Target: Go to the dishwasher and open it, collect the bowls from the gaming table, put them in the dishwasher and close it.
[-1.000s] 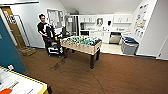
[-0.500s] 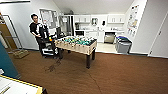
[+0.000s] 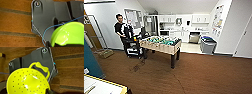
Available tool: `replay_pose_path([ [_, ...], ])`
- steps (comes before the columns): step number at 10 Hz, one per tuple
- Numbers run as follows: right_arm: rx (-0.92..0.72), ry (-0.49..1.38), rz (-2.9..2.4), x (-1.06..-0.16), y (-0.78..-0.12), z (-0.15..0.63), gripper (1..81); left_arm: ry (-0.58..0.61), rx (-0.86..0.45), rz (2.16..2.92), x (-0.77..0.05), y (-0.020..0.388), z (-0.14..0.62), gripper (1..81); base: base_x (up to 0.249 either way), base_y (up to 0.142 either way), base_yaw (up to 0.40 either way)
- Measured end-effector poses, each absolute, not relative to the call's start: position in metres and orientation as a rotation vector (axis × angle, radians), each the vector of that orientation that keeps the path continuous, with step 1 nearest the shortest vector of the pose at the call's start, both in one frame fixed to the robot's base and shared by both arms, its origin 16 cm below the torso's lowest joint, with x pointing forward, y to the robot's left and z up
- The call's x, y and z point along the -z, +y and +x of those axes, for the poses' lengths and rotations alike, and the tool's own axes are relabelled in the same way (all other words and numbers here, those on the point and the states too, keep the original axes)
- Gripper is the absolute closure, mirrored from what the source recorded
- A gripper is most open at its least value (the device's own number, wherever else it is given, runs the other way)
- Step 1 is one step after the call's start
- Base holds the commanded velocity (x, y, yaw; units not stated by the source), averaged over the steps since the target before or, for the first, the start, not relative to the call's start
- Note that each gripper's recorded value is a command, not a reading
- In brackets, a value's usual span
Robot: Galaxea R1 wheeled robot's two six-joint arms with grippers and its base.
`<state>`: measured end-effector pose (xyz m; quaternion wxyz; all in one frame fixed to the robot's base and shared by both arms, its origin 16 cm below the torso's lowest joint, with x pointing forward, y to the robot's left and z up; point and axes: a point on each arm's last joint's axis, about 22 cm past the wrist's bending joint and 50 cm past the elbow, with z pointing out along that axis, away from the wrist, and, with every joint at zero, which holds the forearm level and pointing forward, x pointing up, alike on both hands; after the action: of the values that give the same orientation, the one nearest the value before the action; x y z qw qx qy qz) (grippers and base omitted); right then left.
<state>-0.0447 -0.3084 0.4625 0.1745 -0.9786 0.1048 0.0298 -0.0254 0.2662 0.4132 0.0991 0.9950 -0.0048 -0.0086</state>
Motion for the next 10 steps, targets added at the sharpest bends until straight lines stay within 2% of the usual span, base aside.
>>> replay_pose_path([
  [2,-0.114,0.298,-2.763,-0.462,-0.299,-0.062,81.1,-0.012,0.059,2.954,-0.413,0.273,-0.046,81.1,0.158,-0.07,0.0],
  [5,-0.042,0.296,-2.778,-0.461,-0.311,-0.029,81.1,-0.015,-0.004,2.931,-0.413,0.26,-0.012,81.1,0.171,-0.07,0.0],
  [7,-0.086,0.296,-2.775,-0.462,-0.308,-0.045,81.1,-0.012,0.038,2.941,-0.413,0.265,-0.032,81.1,0.173,-0.073,0.0],
  [10,-0.078,0.296,-2.775,-0.461,-0.307,-0.042,81.1,-0.012,0.028,2.941,-0.413,0.265,-0.027,81.1,0.172,-0.099,0.0],
])
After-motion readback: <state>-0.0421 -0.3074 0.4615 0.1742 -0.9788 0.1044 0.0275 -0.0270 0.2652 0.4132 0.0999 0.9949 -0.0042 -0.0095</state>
